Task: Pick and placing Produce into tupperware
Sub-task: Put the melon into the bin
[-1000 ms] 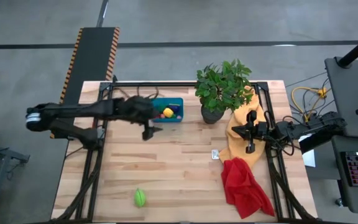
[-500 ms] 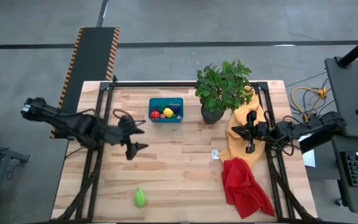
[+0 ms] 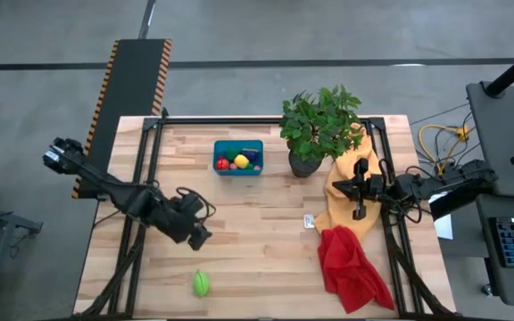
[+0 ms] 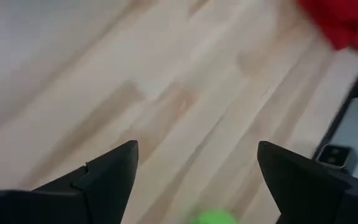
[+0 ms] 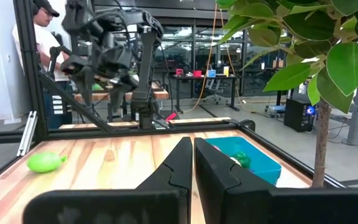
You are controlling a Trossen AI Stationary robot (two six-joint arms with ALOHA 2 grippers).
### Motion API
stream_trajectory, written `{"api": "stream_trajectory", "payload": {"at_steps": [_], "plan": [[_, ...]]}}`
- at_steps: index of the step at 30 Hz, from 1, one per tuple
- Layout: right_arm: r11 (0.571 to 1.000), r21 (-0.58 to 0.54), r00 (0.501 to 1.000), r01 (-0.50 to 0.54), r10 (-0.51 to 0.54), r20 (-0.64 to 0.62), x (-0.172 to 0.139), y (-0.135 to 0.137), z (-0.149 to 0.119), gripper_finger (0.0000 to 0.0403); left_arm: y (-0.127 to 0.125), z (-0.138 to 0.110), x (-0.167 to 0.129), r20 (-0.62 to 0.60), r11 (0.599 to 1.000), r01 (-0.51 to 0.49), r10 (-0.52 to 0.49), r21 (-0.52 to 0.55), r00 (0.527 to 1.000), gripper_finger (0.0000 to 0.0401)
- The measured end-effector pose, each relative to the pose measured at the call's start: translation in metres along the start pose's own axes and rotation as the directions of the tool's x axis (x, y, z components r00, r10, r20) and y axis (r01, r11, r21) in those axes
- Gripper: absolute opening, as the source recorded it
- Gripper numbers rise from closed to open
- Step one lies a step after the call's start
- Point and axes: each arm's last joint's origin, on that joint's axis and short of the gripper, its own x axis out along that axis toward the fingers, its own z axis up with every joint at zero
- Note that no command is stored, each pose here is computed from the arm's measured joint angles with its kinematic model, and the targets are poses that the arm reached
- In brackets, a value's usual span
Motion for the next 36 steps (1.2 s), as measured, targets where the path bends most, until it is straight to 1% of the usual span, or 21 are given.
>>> {"api": "stream_trajectory", "payload": {"at_steps": [4, 8, 11, 16, 20, 24, 27, 29, 32, 36], "plan": [[1.000, 0.000, 1.000, 0.000, 0.000, 0.000, 0.000, 0.000, 0.000, 0.0009, -0.009, -0.009, 0.006, -0.097, 0.992, -0.081, 0.072, -0.093, 0.993, 0.0315], [1.000, 0.000, 1.000, 0.000, 0.000, 0.000, 0.000, 0.000, 0.000, 0.0009, -0.022, -0.017, 0.009, -0.138, 0.972, -0.166, 0.144, -0.165, 0.980, 0.0315], [1.000, 0.000, 1.000, 0.000, 0.000, 0.000, 0.000, 0.000, 0.000, 0.0009, -0.033, -0.024, 0.015, -0.154, 0.952, -0.208, 0.176, -0.225, 0.972, 0.0315], [1.000, 0.000, 1.000, 0.000, 0.000, 0.000, 0.000, 0.000, 0.000, 0.0009, -0.053, -0.037, 0.028, -0.194, 0.911, -0.253, 0.198, -0.325, 0.961, 0.0315], [1.000, 0.000, 1.000, 0.000, 0.000, 0.000, 0.000, 0.000, 0.000, 0.0009, -0.069, -0.050, 0.041, -0.266, 0.857, -0.312, 0.215, -0.410, 0.940, 0.0315], [1.000, -0.002, 1.000, 0.000, 0.000, 0.000, 0.000, 0.000, 0.000, 0.0009, -0.086, -0.063, 0.053, -0.352, 0.782, -0.386, 0.228, -0.489, 0.908, 0.0315], [1.000, -0.015, 1.000, 0.000, 0.000, 0.000, 0.000, 0.000, 0.000, 0.0009, -0.095, -0.072, 0.060, -0.411, 0.722, -0.453, 0.252, -0.524, 0.876, 0.0315], [1.000, -0.024, 1.000, 0.000, 0.000, 0.000, 0.000, 0.000, 0.000, 0.0009, -0.101, -0.078, 0.065, -0.459, 0.694, -0.490, 0.253, -0.528, 0.852, 0.0315], [0.999, -0.035, 1.000, 0.000, 0.000, 0.000, 0.000, 0.000, 0.000, 0.0009, -0.102, -0.088, 0.071, -0.501, 0.633, -0.546, 0.274, -0.549, 0.821, 0.0315], [0.999, -0.039, 1.000, 0.000, 0.000, -0.006, 0.000, 0.000, -0.001, 0.0009, -0.102, -0.094, 0.081, -0.505, 0.570, -0.572, 0.292, -0.590, 0.812, 0.0315]]}}
